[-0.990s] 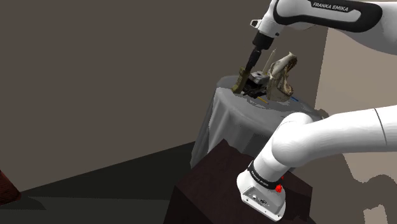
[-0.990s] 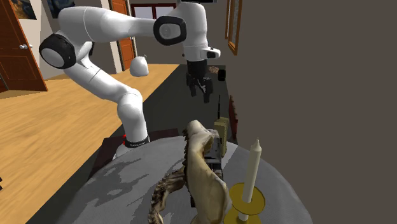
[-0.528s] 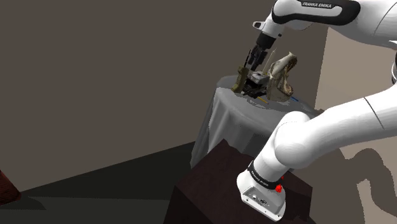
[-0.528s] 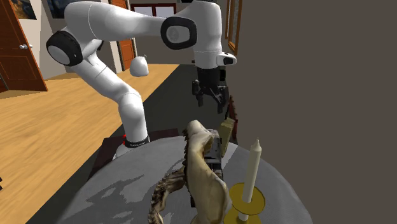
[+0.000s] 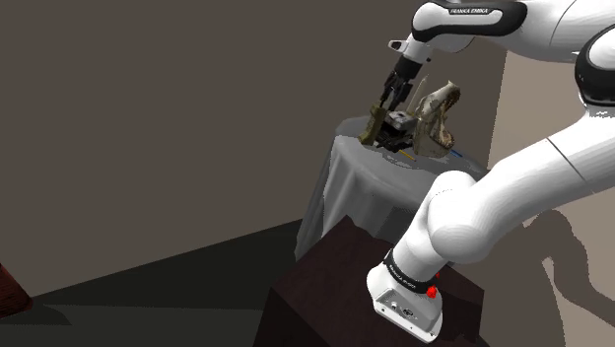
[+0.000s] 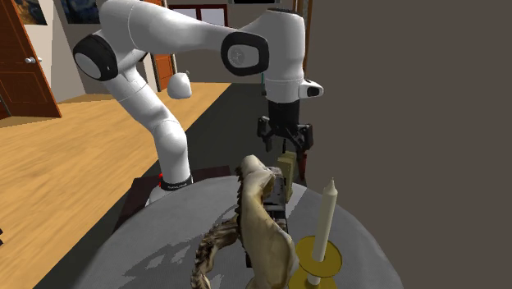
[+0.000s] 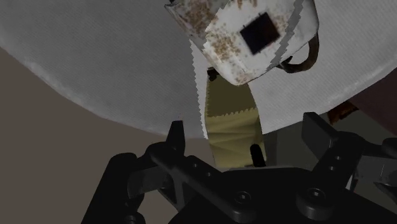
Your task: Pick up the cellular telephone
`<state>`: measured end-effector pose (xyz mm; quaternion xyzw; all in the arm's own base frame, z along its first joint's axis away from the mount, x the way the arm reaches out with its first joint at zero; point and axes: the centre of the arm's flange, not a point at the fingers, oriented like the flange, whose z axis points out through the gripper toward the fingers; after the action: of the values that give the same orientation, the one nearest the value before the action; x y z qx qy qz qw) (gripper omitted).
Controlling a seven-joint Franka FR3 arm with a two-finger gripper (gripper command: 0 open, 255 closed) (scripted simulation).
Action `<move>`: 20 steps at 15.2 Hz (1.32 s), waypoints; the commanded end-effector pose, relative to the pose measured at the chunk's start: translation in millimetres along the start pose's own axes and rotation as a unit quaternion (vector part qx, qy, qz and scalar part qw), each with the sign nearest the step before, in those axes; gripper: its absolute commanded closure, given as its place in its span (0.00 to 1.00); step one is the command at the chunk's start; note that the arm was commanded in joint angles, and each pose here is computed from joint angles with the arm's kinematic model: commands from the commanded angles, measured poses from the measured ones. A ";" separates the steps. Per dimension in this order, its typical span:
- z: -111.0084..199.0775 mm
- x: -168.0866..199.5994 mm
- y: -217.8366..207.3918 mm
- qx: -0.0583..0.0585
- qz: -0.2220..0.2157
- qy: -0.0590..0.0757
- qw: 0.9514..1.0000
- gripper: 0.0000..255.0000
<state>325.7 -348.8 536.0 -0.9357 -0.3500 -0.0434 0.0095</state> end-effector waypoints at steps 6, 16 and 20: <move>23.0 -1.7 -0.1 0.000 -0.001 0.000 1.000 1.00; 18.1 -1.3 0.1 0.000 -0.001 0.000 1.000 1.00; -2.9 0.5 0.4 0.000 -0.001 0.000 1.000 1.00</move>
<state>325.3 -348.6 533.4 -0.9354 -0.3507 -0.0435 0.0094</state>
